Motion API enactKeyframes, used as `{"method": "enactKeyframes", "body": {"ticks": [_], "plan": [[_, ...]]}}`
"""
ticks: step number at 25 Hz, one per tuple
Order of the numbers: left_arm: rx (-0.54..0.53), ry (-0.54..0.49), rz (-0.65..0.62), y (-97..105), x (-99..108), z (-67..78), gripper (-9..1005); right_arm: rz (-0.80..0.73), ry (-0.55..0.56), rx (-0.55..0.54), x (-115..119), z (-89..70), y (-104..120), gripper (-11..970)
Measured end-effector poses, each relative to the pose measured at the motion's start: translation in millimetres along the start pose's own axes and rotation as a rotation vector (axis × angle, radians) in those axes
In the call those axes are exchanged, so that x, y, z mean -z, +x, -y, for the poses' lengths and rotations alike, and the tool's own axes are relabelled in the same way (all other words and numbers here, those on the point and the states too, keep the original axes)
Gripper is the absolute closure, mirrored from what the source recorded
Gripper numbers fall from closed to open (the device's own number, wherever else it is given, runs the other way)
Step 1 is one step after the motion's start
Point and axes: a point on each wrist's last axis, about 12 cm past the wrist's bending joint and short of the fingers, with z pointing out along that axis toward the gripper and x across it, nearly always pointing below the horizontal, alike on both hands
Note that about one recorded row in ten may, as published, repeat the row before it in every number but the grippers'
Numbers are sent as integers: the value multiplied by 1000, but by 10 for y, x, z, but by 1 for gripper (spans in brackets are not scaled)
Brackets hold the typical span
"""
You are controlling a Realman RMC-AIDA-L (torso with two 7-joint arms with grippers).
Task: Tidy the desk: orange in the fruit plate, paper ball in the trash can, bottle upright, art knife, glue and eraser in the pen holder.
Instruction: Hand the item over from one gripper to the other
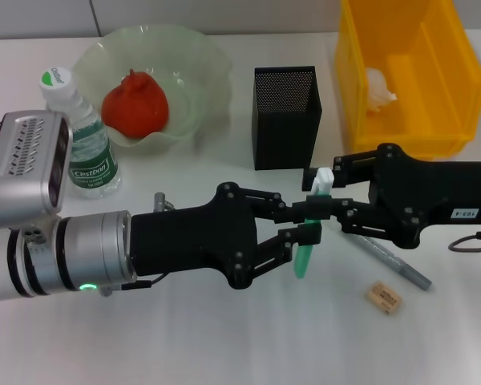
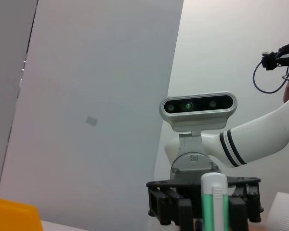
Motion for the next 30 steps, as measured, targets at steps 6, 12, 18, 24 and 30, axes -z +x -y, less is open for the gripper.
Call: {"method": "enactKeyframes", "body": {"ticks": [6,12,18,24,30], "plan": [[1,5,-1,3,-12,5,744,-11,-10,-3,-16,-6,12,642],[1,5,-1,2,-12,5,724,-6,-9,-3,-12,-17,19,644],[0,5,-1,3,-10,6,704,-6,-8,-2,-12,-15,18,780],[-1,-11,4,3,-5,-7,684,-5,-2,-1,-13,-3,9,780],[-3,-26,4,-1,-2,-26,664,-4,0,1,-17,3,4,780]]}}
